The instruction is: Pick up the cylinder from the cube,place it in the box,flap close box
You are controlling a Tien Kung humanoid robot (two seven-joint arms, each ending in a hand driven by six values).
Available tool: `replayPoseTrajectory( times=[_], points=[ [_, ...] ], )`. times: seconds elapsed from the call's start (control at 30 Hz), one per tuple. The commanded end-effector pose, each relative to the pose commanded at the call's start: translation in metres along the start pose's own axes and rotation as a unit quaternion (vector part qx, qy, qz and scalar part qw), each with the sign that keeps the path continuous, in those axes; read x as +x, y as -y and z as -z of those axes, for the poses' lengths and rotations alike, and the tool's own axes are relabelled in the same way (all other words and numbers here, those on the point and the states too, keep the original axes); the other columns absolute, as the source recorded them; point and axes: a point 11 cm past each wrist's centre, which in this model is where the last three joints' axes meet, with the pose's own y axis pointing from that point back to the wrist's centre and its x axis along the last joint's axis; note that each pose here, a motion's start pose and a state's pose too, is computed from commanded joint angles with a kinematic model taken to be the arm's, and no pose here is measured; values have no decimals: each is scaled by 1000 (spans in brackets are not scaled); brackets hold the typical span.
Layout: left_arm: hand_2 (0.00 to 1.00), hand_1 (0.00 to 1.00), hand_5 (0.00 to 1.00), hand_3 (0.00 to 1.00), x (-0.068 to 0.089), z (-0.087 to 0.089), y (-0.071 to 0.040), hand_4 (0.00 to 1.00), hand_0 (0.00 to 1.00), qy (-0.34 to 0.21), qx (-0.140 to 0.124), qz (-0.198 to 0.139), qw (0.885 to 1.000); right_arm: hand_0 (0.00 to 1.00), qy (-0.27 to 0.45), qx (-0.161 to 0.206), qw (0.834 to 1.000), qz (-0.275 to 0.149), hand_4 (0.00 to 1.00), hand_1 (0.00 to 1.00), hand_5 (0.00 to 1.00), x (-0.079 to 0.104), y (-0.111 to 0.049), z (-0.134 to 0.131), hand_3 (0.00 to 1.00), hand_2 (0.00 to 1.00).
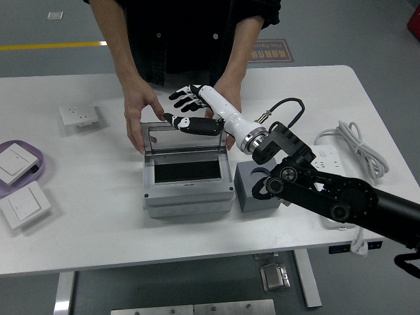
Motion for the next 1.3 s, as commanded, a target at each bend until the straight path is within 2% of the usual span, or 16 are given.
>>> replayPoseTrajectory(
  times=[0.5,0.83,1.0,1.17,1.3],
  points=[
    [541,621,338,626,2,-2,-1,706,635,0,-2,-2,1000,699,-11,-13,1000,13,744,624,402,-6,-12,-18,664,635],
    [541,621,338,626,2,0,0,706,635,-3,-1,-3,1000,691,-12,-10,999,44,742,619,402,-20,-41,-21,663,633],
    [541,621,338,626,2,1,0,706,635,-5,0,-3,1000,682,-17,-5,998,57,740,617,406,-27,-50,-18,661,633],
    [541,621,338,627,2,2,0,706,636,-6,2,-4,1000,679,-18,-3,998,53,734,617,409,-24,-52,-16,662,632],
    [541,621,338,627,1,2,1,706,635,-7,2,-2,1000,681,-16,-6,999,40,724,619,407,-15,-51,-17,663,633]
  ],
)
